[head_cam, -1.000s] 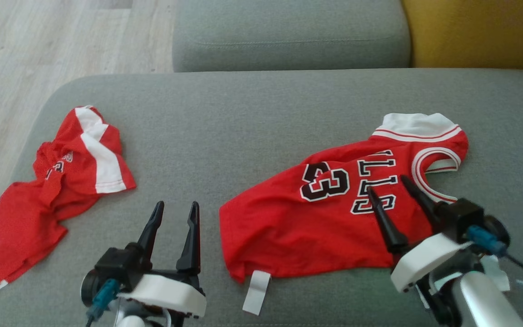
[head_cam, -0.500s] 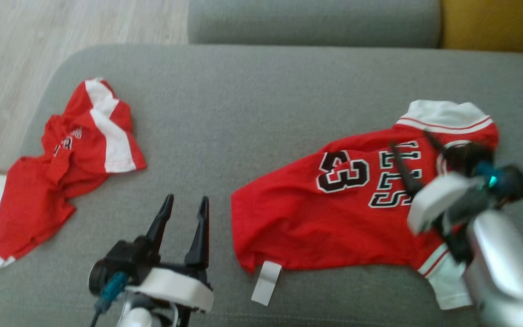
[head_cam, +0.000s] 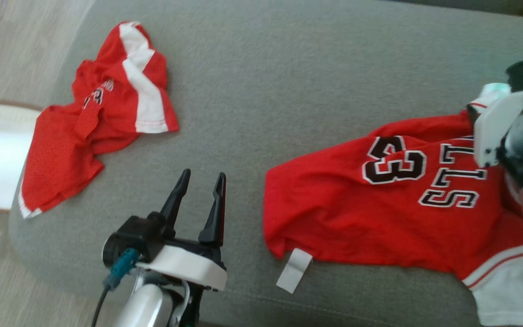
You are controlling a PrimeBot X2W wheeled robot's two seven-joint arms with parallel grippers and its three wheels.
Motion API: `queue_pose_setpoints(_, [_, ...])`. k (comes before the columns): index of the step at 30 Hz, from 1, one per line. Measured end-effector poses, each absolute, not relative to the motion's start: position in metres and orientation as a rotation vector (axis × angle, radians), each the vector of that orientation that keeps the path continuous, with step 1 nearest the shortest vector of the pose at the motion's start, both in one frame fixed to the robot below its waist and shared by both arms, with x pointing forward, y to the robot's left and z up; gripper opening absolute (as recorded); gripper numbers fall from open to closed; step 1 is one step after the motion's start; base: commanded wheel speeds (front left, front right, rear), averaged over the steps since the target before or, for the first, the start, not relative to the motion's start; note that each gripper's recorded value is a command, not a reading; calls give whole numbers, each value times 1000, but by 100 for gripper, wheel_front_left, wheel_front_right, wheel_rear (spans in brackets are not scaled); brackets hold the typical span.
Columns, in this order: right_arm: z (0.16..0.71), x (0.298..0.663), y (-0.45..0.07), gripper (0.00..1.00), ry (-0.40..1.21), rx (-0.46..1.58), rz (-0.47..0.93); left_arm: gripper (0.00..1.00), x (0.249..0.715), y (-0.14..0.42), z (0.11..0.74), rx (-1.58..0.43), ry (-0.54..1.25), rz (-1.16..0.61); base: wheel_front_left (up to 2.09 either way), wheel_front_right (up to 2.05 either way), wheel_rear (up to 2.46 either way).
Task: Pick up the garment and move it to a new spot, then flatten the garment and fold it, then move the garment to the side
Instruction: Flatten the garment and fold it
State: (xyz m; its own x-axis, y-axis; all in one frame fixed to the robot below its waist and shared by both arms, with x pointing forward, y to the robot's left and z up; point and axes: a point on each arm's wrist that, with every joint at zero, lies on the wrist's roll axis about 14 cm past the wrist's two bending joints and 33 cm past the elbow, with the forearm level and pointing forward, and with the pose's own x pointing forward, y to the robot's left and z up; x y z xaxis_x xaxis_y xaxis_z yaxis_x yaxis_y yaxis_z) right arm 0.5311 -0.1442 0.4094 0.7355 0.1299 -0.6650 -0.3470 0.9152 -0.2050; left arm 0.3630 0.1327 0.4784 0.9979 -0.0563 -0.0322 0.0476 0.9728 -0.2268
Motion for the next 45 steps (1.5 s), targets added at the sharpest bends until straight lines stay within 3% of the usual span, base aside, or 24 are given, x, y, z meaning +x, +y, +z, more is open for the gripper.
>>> queue_pose_setpoints(14, [374,552,-144,100,948,-339,228,100,368,144,464,-240,84,-4,0,0,0])
queue_pose_setpoints(15, [375,553,-144,68,947,-335,225,100,369,144,464,-240,83,-4,0,0,0])
queue_pose_setpoints(16, [375,553,-144,0,949,-326,222,100,369,144,465,-239,81,-4,0,0,0])
queue_pose_setpoints(25, [392,559,-111,0,803,-250,291,100,371,141,471,-237,64,-18,0,0,0])
queue_pose_setpoints(36, [542,634,-86,0,152,-106,285,100,367,145,475,-244,53,-7,0,0,0])
queue_pose_setpoints(44, [525,635,-94,0,200,-175,258,100,362,151,477,-245,47,16,0,0,0])
queue_pose_setpoints(45, [519,635,-98,41,219,-195,251,100,362,151,477,-244,48,17,0,0,0])
